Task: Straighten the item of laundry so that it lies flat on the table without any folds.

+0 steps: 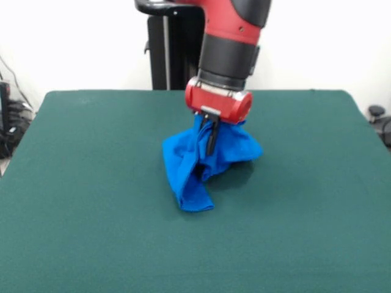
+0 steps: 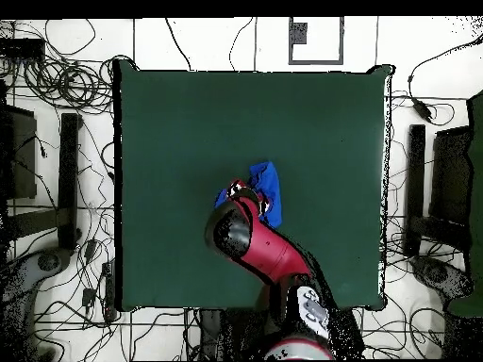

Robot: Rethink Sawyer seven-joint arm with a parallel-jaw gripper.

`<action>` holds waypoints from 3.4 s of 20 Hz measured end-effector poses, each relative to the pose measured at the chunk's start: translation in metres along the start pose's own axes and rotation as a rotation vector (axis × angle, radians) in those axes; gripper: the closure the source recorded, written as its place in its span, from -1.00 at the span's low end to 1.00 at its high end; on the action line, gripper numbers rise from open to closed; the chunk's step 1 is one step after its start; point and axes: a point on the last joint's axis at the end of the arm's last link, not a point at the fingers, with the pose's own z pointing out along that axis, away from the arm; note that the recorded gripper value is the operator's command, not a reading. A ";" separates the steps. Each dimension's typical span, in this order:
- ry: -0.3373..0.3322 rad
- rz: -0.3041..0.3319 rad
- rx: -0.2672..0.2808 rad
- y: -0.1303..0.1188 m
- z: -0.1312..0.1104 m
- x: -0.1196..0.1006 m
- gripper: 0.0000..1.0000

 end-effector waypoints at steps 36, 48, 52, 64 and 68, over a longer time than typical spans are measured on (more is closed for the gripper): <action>0.058 0.016 0.012 0.005 -0.106 0.025 1.00; 0.070 0.061 0.029 -0.008 -0.126 0.016 1.00; 0.069 0.067 0.042 -0.015 -0.134 0.014 1.00; 0.104 0.068 0.060 -0.006 -0.181 0.040 1.00; 0.096 0.112 0.064 0.000 -0.191 0.048 1.00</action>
